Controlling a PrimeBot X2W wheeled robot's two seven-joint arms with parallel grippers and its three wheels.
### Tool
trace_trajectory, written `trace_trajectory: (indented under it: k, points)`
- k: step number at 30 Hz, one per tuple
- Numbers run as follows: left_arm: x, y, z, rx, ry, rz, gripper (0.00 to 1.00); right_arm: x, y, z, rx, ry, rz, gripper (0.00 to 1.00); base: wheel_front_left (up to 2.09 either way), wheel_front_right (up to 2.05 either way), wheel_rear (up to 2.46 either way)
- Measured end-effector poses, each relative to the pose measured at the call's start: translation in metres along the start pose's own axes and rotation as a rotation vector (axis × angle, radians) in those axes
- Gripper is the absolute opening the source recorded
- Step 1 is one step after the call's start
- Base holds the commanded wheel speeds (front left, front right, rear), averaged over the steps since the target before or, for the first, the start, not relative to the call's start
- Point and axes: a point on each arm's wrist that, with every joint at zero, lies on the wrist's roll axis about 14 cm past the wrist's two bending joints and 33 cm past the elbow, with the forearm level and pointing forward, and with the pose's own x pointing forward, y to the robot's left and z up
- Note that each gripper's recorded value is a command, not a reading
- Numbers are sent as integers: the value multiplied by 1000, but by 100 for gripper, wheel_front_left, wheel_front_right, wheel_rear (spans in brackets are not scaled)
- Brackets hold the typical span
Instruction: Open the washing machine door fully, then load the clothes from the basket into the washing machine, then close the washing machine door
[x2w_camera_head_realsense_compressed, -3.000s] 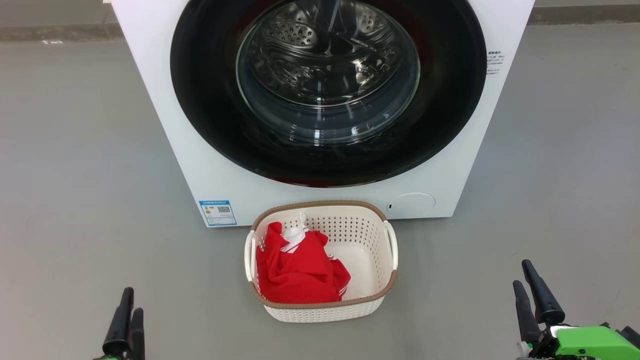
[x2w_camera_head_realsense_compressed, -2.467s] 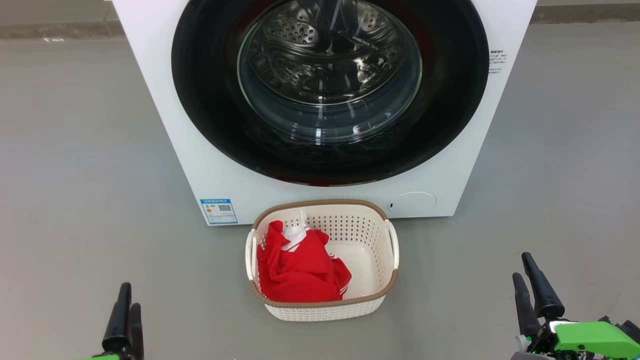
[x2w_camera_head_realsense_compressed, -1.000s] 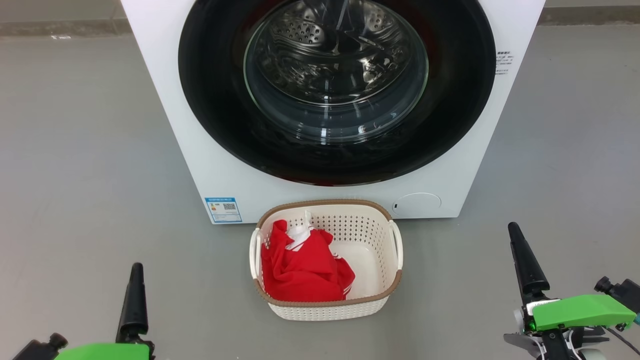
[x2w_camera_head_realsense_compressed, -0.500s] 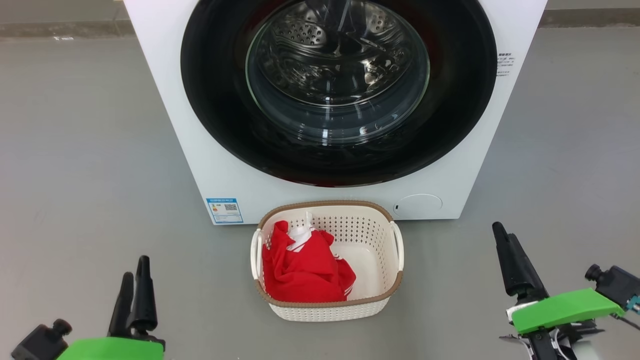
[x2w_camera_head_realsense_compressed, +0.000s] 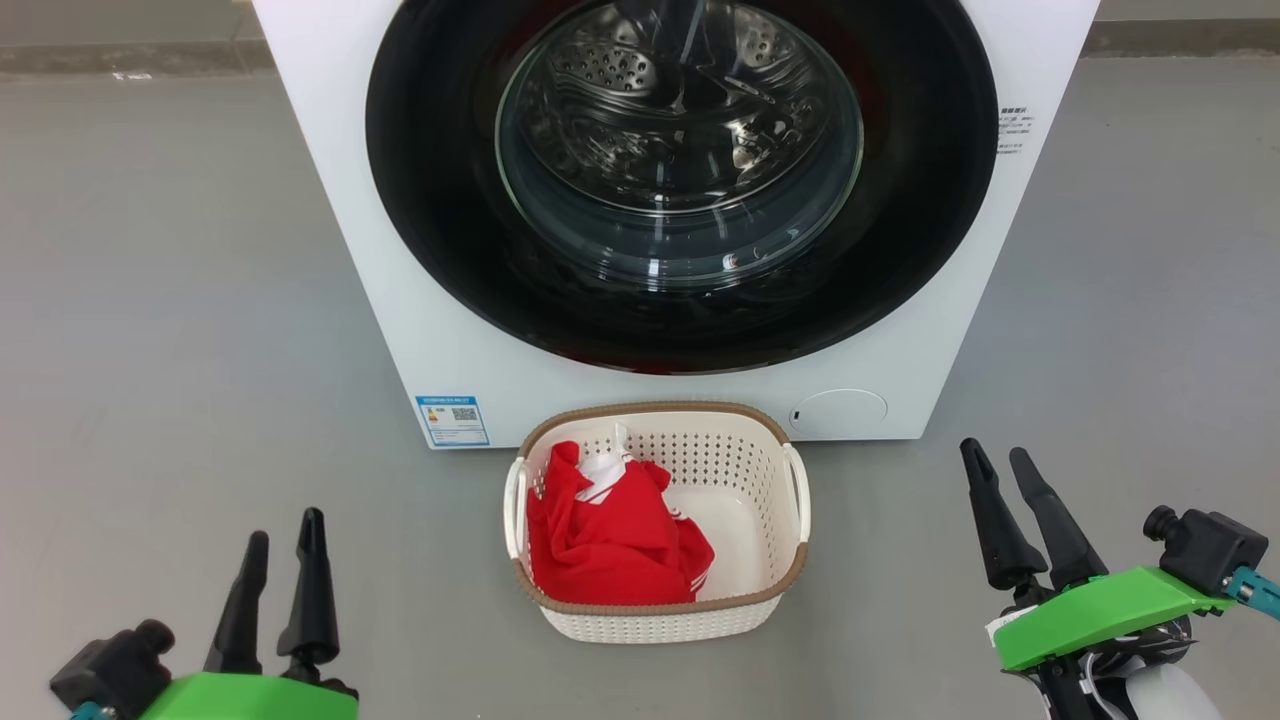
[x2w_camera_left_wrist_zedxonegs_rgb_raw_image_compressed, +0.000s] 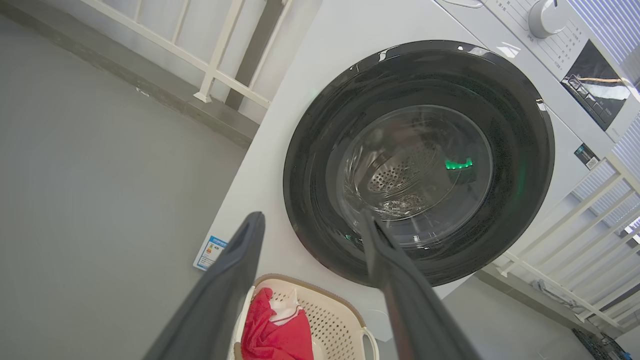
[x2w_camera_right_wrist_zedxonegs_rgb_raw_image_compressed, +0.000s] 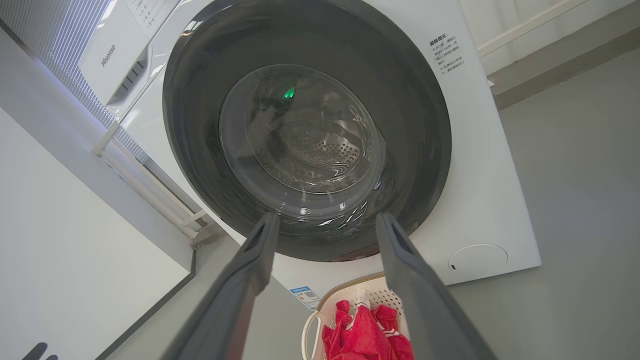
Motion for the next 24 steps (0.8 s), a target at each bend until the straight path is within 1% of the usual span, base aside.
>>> trace_trajectory:
  k: [9, 18, 22, 24]
  points:
    - [-1, -2, -5, 180, 13, -24, 100, 4, 1, -2, -164, 7, 22, 100, 0, 0, 0]
    - [-1, -9, -6, 294, 4, -57, 100, 4, 4, -6, -301, 16, 51, 100, 0, 0, 0]
    - [-1, -11, -6, 343, -2, -71, 100, 4, 6, -6, -348, 12, 66, 100, 0, 0, 0]
    - [-1, -12, -6, 350, -3, -73, 100, 4, 6, -6, -362, 12, 70, 100, 0, 0, 0]
